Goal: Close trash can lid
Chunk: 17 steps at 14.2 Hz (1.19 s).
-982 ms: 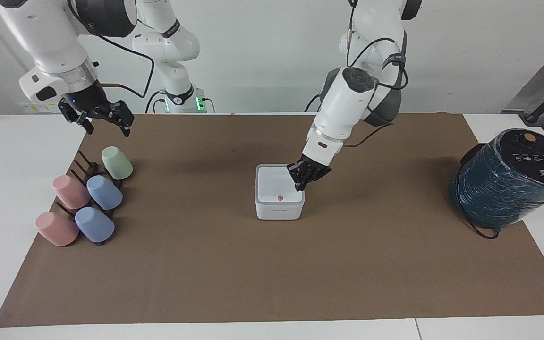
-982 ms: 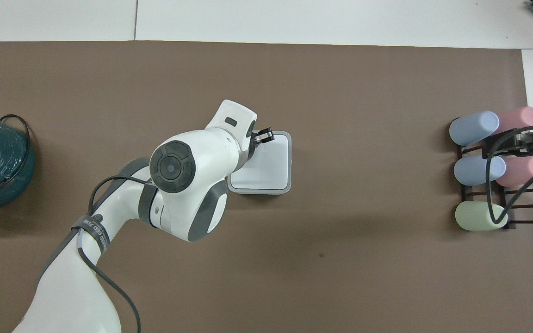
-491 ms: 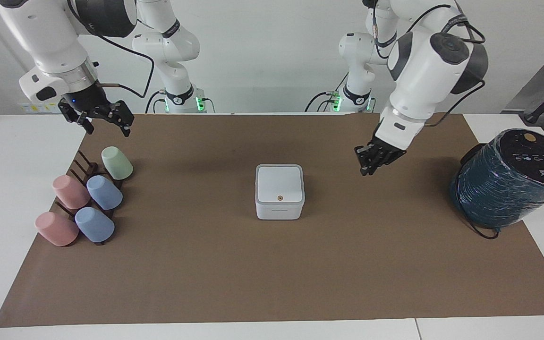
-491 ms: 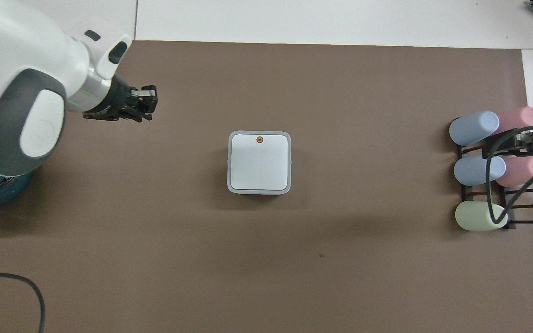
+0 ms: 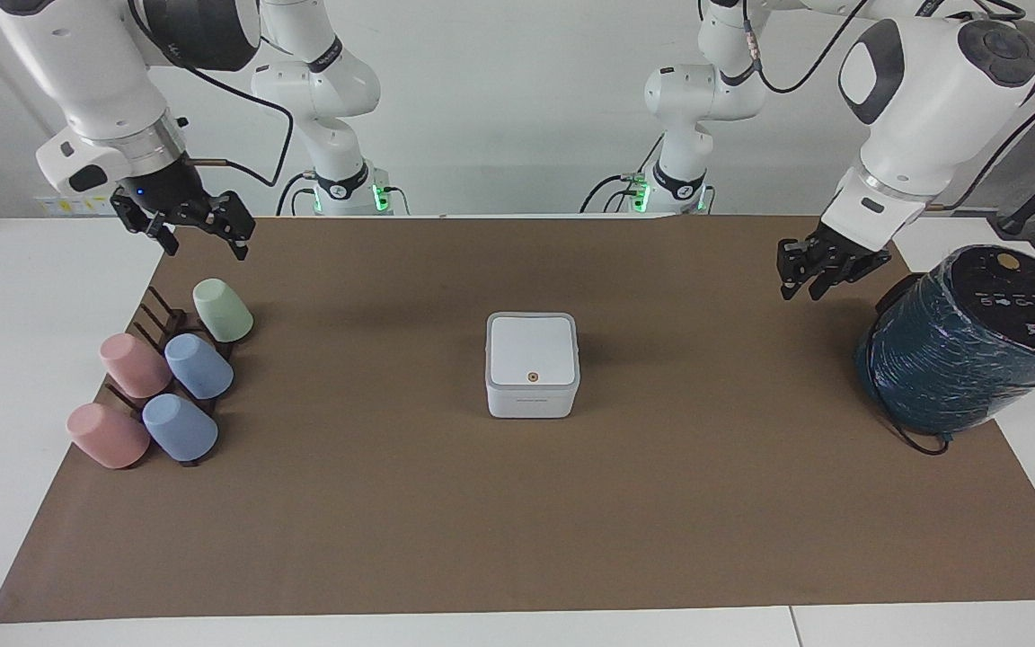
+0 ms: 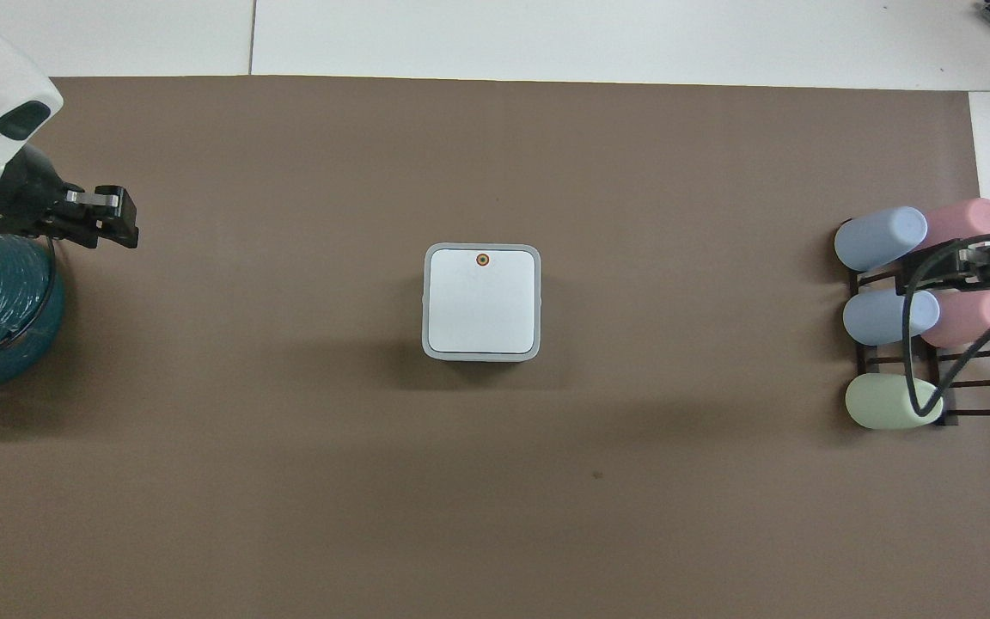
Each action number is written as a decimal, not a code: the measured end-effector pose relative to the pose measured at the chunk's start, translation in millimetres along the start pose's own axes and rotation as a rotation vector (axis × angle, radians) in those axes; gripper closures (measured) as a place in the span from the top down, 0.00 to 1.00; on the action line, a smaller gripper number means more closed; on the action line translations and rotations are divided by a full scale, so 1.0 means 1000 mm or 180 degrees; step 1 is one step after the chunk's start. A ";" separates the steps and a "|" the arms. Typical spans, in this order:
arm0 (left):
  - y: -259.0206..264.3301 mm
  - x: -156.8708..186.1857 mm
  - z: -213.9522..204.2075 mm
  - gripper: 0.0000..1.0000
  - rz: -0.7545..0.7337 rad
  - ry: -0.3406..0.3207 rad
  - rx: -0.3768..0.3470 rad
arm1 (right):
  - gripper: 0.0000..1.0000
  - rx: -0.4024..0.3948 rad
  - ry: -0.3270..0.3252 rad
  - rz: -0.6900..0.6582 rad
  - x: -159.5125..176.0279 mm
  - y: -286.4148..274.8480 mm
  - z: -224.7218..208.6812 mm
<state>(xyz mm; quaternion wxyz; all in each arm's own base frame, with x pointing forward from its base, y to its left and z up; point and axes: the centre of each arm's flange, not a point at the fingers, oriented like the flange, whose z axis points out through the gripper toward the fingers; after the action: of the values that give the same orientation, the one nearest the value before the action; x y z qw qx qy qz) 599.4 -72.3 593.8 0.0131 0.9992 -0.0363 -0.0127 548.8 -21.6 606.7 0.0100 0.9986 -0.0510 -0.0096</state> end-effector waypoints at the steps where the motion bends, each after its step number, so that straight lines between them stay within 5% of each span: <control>1: -0.001 -0.001 0.000 0.47 0.0000 -0.0010 0.0007 | 1.00 0.0000 0.0000 0.0000 0.000 0.000 0.000; 4: -0.012 -0.007 -0.007 0.65 -0.0029 -0.0008 0.0011 | 1.00 0.0000 0.0000 0.0000 0.000 0.000 0.000; 7: -0.014 -0.008 -0.013 0.97 0.0102 0.0056 0.0012 | 1.00 0.0000 0.0000 0.0000 0.000 0.000 0.000; 17: -0.016 -0.003 -0.017 1.00 0.0194 0.0200 0.0060 | 1.00 0.0000 0.0000 0.0000 0.000 0.000 0.000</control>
<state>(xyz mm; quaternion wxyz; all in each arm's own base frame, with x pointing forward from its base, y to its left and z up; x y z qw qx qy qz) 598.1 -55.5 610.6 0.0053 0.9976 -0.0664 0.0194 548.8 -21.6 606.7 0.0100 0.9986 -0.0510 -0.0096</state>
